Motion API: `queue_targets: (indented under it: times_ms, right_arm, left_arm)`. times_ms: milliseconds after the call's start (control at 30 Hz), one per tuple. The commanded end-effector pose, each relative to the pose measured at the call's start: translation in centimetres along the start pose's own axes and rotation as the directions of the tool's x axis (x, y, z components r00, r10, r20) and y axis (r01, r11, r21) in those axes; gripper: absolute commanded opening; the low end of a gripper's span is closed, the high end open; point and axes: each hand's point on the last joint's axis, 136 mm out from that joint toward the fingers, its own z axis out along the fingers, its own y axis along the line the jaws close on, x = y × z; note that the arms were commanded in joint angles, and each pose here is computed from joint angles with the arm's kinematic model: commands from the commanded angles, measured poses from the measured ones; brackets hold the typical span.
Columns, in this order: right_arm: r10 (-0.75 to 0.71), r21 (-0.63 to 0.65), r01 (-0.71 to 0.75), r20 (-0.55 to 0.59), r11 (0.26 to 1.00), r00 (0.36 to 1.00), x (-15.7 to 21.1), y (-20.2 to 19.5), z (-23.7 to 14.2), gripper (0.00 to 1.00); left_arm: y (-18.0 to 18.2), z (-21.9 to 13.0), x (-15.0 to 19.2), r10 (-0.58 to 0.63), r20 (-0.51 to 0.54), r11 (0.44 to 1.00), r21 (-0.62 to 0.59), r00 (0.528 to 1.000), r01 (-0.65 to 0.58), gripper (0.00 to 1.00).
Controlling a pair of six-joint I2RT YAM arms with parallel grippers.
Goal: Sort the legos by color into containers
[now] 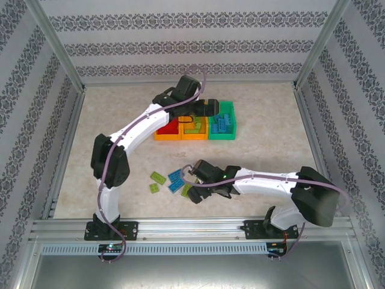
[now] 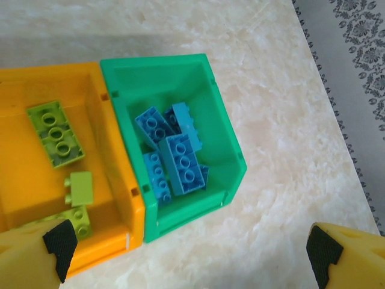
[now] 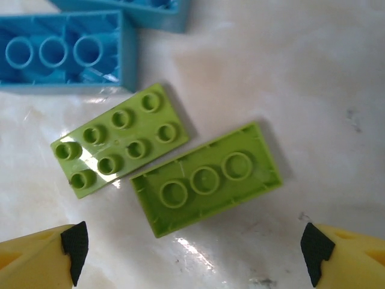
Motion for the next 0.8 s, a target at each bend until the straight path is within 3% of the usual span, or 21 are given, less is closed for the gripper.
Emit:
queue_targets:
  times_ms: [0,167,400,600,767]
  right_arm:
    - [-0.135,0.011,0.135,-0.035,0.991,0.990,0.0,0.1,0.1,0.96]
    - [-0.255,-0.022,0.255,-0.040,0.967,0.966,-1.3,0.7,0.3,0.98]
    - [-0.286,-0.049,0.282,-0.137,0.958,0.948,-2.0,0.7,1.4,0.98]
    - [-0.378,-0.074,0.373,-0.282,0.925,0.882,-0.9,0.3,0.1,0.98]
    - [-0.412,-0.042,0.422,-0.322,0.906,0.852,-0.1,-1.5,-0.5,0.98]
  left_arm:
    - [2.1,-0.7,0.8,0.017,0.005,0.999,-0.031,1.000,-0.016,1.00]
    - [4.4,-2.5,2.0,-0.053,0.010,0.998,-0.020,0.999,0.053,1.00]
    - [7.0,-5.2,3.1,-0.091,0.036,0.994,-0.051,0.995,0.092,0.99]
    - [9.3,-6.9,4.3,-0.123,0.045,0.989,-0.079,0.991,0.127,1.00]
    - [10.9,-7.9,4.9,-0.166,0.066,0.982,-0.076,0.984,0.171,1.00]
